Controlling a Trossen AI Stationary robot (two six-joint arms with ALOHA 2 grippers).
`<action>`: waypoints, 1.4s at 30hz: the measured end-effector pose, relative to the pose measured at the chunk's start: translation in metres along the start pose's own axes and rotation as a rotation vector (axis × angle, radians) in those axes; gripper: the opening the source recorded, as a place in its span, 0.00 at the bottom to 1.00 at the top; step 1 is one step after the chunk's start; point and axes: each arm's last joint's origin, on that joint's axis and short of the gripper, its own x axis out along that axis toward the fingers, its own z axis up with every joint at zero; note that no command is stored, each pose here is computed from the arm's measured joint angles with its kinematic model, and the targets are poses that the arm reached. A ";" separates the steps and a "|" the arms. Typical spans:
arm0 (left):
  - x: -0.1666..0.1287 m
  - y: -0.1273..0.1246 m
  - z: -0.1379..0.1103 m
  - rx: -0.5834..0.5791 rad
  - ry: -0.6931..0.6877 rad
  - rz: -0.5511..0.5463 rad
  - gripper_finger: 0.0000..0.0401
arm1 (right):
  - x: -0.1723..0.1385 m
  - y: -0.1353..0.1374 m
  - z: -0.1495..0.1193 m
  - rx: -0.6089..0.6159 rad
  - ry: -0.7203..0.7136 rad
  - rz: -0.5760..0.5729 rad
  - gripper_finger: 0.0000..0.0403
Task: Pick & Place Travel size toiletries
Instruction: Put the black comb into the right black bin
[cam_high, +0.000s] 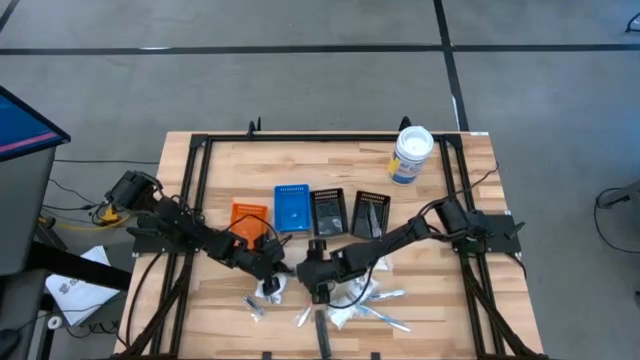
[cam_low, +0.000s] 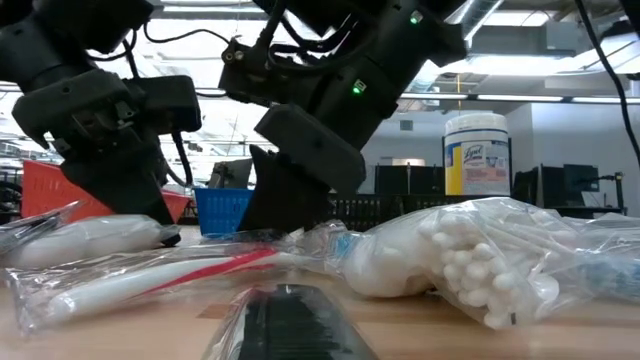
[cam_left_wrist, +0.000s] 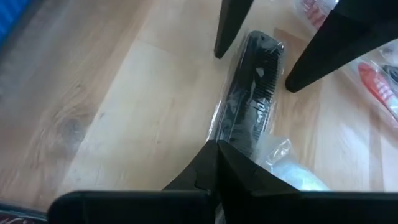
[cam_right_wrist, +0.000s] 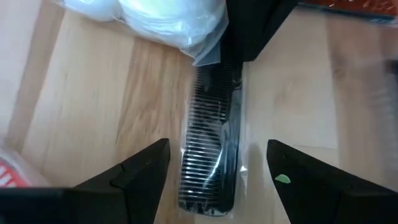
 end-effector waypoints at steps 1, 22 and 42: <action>0.000 0.000 0.000 0.000 0.000 -0.001 0.00 | 0.001 -0.002 0.000 0.017 0.009 0.026 0.65; 0.000 -0.002 0.001 0.025 -0.052 0.008 0.00 | 0.005 -0.011 -0.005 0.071 0.075 0.097 0.01; -0.090 -0.027 0.025 0.205 -0.486 -0.021 0.00 | -0.020 0.006 0.001 -0.006 0.031 0.070 0.00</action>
